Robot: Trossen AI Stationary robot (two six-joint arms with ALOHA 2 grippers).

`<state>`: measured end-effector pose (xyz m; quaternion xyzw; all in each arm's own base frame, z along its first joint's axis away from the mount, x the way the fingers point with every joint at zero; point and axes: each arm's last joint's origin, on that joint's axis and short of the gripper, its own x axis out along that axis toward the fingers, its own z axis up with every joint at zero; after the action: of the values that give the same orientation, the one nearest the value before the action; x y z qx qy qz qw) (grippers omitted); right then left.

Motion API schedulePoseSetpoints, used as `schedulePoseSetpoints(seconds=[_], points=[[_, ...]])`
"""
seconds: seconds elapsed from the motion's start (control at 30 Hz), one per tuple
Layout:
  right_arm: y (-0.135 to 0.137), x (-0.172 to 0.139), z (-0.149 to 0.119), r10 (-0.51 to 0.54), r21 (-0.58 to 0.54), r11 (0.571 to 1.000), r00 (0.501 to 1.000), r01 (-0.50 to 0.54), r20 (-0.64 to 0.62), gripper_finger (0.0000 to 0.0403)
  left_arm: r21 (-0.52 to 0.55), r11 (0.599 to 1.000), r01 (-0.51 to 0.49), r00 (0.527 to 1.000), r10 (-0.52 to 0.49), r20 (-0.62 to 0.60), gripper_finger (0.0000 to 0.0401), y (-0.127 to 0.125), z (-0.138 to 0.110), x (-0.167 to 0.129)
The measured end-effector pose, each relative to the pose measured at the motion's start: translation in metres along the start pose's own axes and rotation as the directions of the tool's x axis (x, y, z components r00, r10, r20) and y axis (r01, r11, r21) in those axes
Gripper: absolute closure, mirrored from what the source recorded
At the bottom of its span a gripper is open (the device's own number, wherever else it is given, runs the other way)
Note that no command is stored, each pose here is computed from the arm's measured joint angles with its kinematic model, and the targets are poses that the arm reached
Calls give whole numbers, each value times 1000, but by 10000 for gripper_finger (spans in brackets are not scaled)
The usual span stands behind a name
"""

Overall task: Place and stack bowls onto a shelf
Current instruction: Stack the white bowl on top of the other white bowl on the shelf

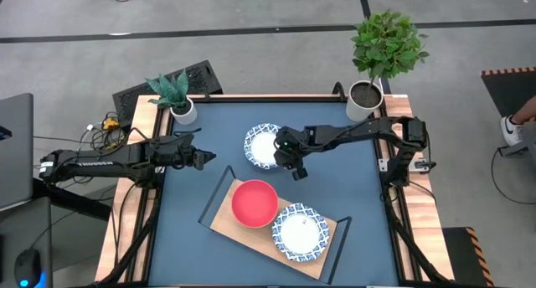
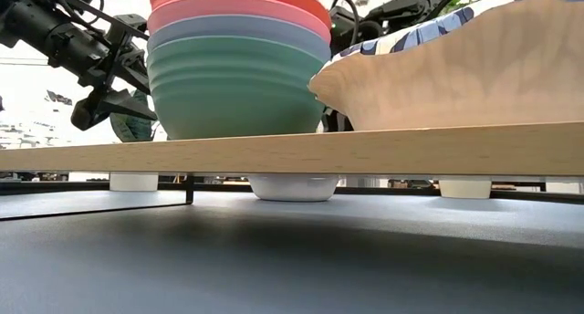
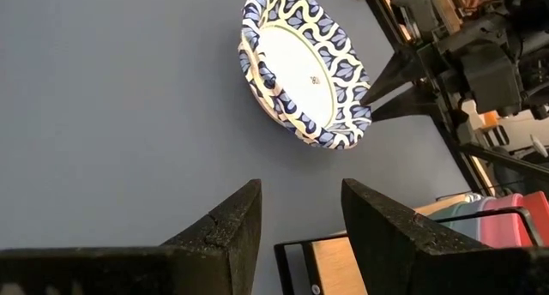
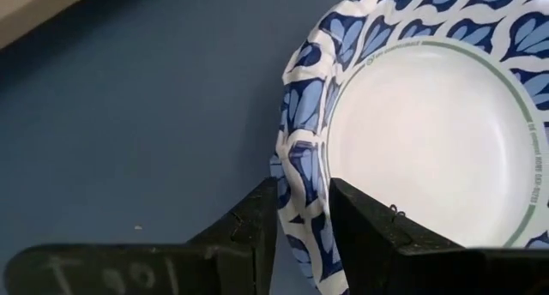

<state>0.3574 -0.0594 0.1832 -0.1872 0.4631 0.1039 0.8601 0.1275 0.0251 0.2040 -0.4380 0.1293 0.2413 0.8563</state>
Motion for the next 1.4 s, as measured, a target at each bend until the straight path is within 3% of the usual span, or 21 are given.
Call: schedulePoseSetpoints(seconds=[0.53,0.83,1.07,1.2,1.4], points=[[1,0,0,3,-3,1000,1000,-3,-2,375,-7,1000,-1,1000,1,1,254,0,0,0],[1,-10,15,-7,-8,1000,999,7,-32,380,-7,1000,-1,1000,1,1,254,0,0,0],[-11,-34,40,-42,-14,999,999,42,-29,381,-7,1000,-1,1000,1,1,254,0,0,0],[-16,-50,55,-114,-5,993,992,114,-60,381,-6,1000,-1,1000,1,1,254,0,0,0],[-15,-105,82,-219,-1,976,975,219,-45,381,0,1000,-5,1000,5,6,254,0,0,0]])
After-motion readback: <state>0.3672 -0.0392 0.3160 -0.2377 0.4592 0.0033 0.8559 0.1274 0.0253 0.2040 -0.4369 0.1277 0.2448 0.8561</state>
